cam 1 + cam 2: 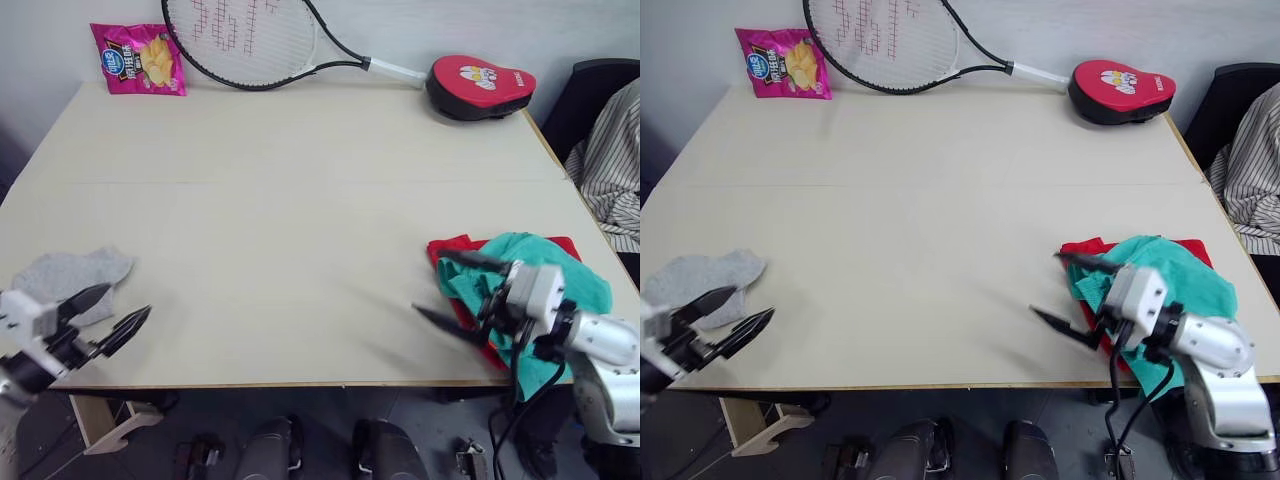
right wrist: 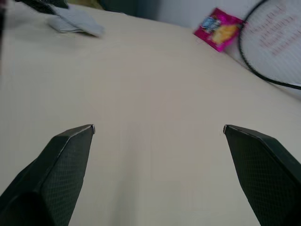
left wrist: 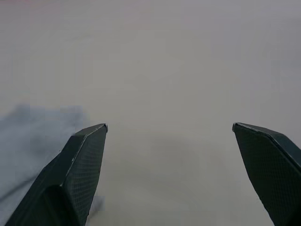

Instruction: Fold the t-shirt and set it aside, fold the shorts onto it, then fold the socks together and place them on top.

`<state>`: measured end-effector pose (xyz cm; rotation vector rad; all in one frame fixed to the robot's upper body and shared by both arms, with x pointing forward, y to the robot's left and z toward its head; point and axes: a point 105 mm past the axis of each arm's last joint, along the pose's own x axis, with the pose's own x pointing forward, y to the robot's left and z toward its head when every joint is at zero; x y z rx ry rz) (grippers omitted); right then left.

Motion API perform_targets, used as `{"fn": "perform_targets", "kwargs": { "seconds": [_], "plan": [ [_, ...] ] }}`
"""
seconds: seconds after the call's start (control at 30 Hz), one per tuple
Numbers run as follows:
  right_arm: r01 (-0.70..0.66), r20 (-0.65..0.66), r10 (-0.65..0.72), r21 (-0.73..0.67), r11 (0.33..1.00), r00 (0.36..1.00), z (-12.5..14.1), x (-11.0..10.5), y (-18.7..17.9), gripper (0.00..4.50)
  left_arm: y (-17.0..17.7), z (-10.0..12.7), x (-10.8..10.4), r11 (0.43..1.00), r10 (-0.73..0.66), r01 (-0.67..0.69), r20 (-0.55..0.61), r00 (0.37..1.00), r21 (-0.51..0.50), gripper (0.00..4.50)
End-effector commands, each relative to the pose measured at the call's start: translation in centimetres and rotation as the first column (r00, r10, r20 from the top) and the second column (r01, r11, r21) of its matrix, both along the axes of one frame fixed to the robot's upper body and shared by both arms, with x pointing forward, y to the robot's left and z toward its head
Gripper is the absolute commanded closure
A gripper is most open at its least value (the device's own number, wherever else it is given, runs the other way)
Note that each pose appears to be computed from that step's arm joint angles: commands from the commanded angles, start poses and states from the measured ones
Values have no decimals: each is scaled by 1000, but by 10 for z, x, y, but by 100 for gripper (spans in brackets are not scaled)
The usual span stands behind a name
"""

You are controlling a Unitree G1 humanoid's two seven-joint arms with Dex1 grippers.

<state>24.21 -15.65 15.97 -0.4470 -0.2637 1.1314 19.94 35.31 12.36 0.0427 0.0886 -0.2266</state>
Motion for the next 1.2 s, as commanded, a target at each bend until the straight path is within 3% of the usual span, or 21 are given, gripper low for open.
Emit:
{"fn": "perform_targets", "kwargs": {
  "seconds": [0.03,0.17,0.27,0.37,0.53,0.63,0.7,0.83,0.93,1.03,1.2],
  "plan": [
    [-40,-11,41,68,997,999,-5,-2,10,3,46,9,-43,956,293,-293,20,956,-16,0],
    [-34,-32,38,94,995,999,-14,-1,13,3,65,-3,-101,881,473,-472,-84,877,29,0],
    [-61,14,61,38,997,998,-18,-8,8,3,85,-11,-120,801,598,-593,-153,786,84,0],
    [-77,20,76,50,996,997,-15,-11,10,3,80,-3,-100,821,568,-568,-181,803,57,0],
    [-108,46,104,86,990,993,-3,-10,24,3,50,21,-42,928,370,-368,-246,896,54,0],
    [-132,81,124,98,986,989,7,-9,32,3,36,21,-19,954,300,-280,-296,907,108,0],
    [-143,91,133,121,982,987,13,-8,40,3,23,19,-2,968,250,-234,-305,919,88,0],
    [-158,96,145,140,978,985,14,-4,52,3,19,-1,21,975,220,-192,-363,905,111,0],
    [-123,90,111,141,982,990,15,2,48,0,28,-22,31,975,215,-173,-421,881,137,54],
    [-98,82,88,124,987,993,12,6,42,0,31,-44,38,984,173,-130,-487,856,121,152],
    [-48,73,39,133,990,997,12,7,34,0,27,-42,49,992,110,-67,-490,865,104,309]
  ]
}}
